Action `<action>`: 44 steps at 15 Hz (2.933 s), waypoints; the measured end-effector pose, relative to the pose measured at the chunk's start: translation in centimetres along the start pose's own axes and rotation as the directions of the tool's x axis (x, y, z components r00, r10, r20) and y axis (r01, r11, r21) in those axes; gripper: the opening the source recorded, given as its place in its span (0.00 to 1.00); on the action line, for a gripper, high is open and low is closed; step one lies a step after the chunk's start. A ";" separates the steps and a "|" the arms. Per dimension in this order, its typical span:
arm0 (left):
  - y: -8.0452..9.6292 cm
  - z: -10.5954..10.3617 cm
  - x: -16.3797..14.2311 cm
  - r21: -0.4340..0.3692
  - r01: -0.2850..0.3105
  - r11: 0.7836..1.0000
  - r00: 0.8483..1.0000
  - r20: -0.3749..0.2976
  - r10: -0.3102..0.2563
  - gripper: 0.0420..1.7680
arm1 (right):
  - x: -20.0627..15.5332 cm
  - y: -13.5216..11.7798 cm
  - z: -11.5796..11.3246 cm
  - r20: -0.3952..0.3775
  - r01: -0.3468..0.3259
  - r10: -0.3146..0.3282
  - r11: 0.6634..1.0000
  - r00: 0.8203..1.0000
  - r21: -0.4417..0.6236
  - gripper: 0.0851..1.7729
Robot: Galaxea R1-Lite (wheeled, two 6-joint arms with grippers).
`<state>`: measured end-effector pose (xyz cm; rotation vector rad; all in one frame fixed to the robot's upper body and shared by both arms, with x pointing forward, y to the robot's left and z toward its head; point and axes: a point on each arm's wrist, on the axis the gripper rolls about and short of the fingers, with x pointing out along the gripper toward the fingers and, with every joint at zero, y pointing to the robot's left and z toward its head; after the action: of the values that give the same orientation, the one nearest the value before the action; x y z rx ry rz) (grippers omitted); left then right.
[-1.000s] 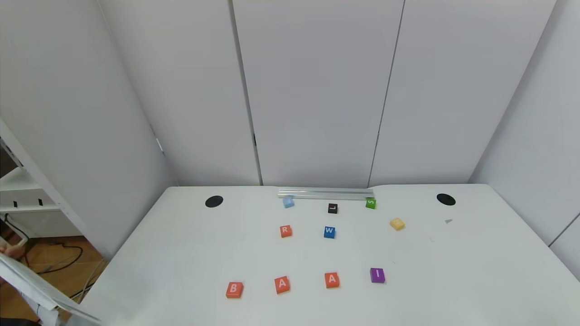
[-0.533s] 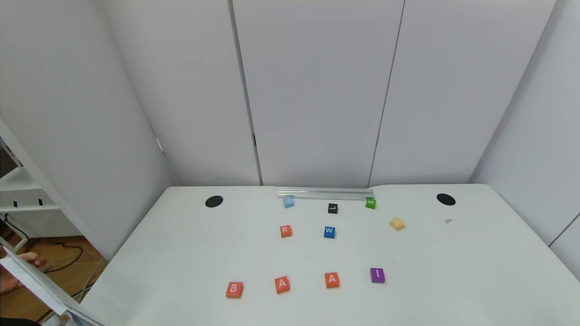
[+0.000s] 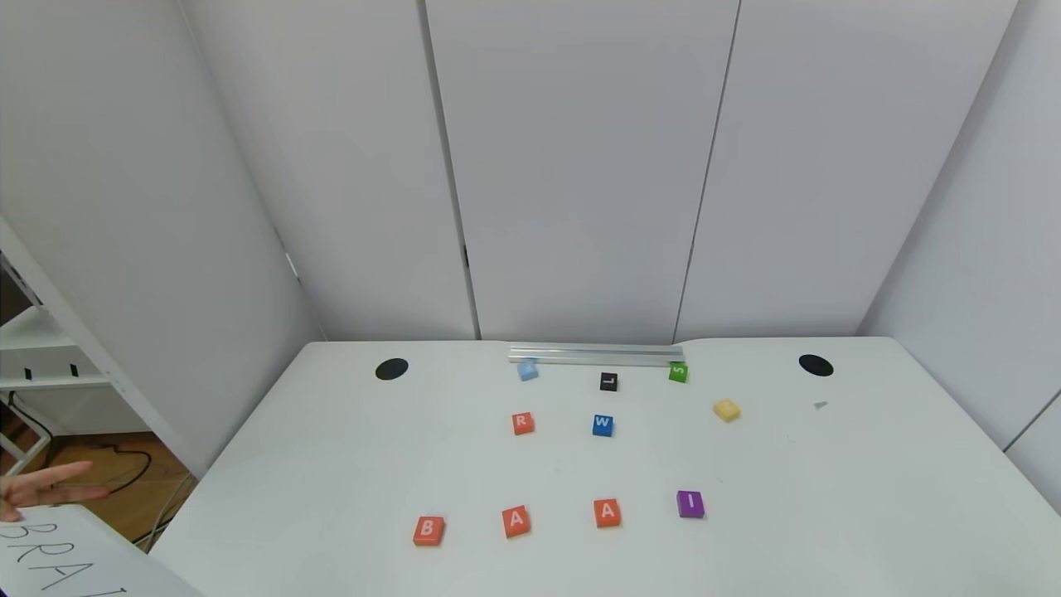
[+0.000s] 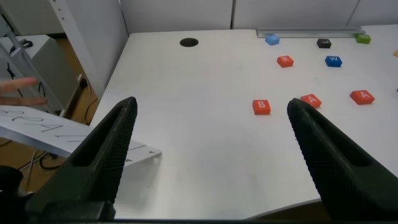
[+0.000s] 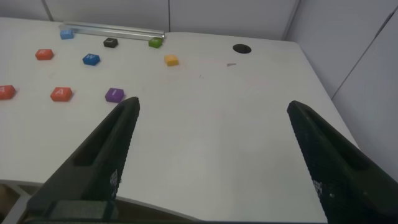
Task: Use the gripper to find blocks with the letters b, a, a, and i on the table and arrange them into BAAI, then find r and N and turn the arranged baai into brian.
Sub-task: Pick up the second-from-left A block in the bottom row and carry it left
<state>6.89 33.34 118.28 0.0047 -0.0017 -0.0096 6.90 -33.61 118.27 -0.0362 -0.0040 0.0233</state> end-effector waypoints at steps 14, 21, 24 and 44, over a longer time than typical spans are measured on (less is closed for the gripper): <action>0.0 0.0 0.0 0.000 0.000 1.000 1.000 0.000 0.000 0.97 | 0.0 0.0 0.0 0.000 0.001 -0.001 1.000 1.000 0.000 0.96; 0.0 0.0 0.0 0.000 0.000 1.000 1.000 0.000 0.000 0.97 | 0.0 0.0 0.0 0.000 0.001 -0.001 1.000 1.000 0.000 0.96; 0.0 0.0 0.0 0.002 0.001 1.000 1.000 0.000 -0.001 0.97 | 0.0 0.0 0.0 0.000 0.001 -0.001 1.000 1.000 0.000 0.96; 0.0 0.0 0.0 0.003 0.000 1.000 1.000 0.000 0.000 0.97 | 0.0 0.0 0.0 0.000 0.000 0.000 1.000 1.000 0.000 0.96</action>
<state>6.89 33.34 118.28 0.0077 -0.0013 -0.0094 6.90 -33.61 118.27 -0.0366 -0.0045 0.0238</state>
